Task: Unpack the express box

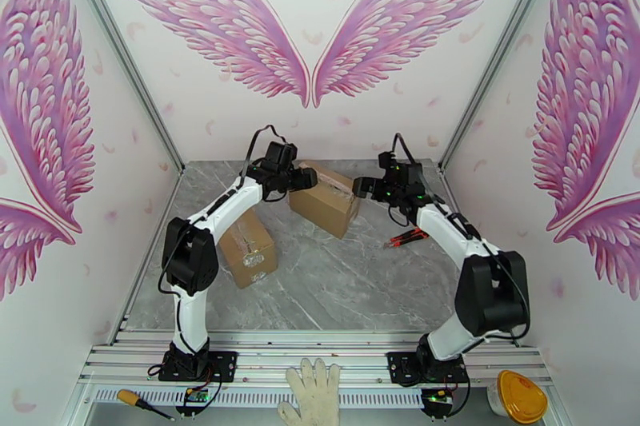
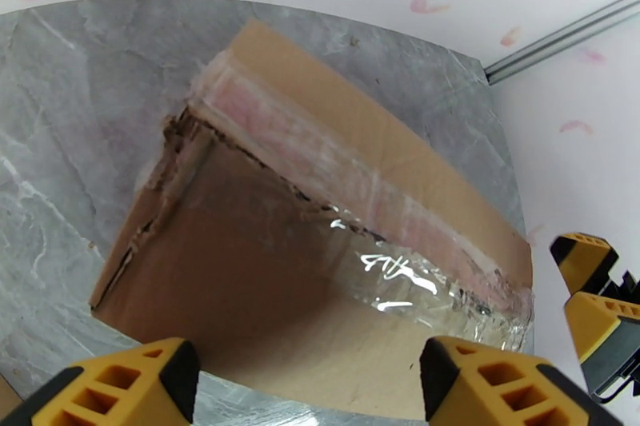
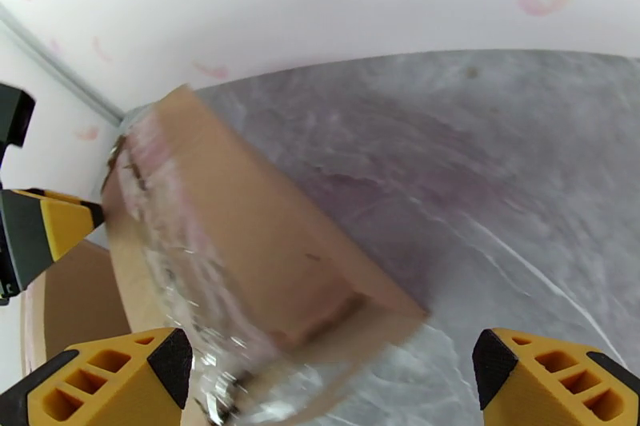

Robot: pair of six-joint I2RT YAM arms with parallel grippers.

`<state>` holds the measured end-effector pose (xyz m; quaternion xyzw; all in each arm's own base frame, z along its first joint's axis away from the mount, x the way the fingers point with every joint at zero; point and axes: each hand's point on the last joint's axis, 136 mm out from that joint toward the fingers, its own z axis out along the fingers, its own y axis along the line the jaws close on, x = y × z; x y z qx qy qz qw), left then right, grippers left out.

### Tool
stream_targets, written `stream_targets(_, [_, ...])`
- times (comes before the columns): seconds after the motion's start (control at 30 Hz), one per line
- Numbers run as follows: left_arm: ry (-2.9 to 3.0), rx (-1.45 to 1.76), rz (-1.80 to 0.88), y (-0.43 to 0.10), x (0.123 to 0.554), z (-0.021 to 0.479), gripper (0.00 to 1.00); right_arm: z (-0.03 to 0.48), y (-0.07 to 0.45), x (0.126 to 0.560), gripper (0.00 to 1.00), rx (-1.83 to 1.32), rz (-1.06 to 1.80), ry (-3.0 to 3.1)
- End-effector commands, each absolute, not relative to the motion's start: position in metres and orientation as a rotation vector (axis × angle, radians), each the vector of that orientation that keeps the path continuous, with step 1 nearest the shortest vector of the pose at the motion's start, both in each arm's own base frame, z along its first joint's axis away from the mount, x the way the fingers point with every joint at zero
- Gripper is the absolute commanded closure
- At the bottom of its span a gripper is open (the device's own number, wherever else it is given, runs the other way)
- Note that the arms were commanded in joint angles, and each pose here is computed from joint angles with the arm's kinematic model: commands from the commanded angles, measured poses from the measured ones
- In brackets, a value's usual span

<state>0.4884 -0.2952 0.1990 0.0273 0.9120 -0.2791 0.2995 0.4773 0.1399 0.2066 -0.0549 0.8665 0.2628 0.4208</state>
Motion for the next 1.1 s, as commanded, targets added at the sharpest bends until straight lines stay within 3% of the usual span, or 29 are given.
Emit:
stream_targets(0.0, [2.563,0.204,-0.765,-0.309,0.462,0.168,0.23,0.230,0.163,0.493,0.01,-0.286,0.751,2.084])
stream_targets(0.27, [2.568,0.275,-0.746,-0.313,0.472,0.169,0.23,0.214,0.183,0.486,0.00,-0.371,0.865,2.170])
stream_targets(0.67, [2.528,0.322,-0.740,-0.311,0.486,0.181,0.22,0.228,0.203,0.377,0.12,-0.366,1.011,2.259])
stream_targets(0.87, [2.534,0.247,-0.719,-0.302,0.482,0.198,0.21,0.247,0.159,0.385,0.14,-0.207,0.608,2.242])
stream_targets(1.07, [2.500,0.046,-0.808,-0.302,0.473,0.209,0.19,0.246,0.144,0.414,0.15,-0.310,0.323,2.213])
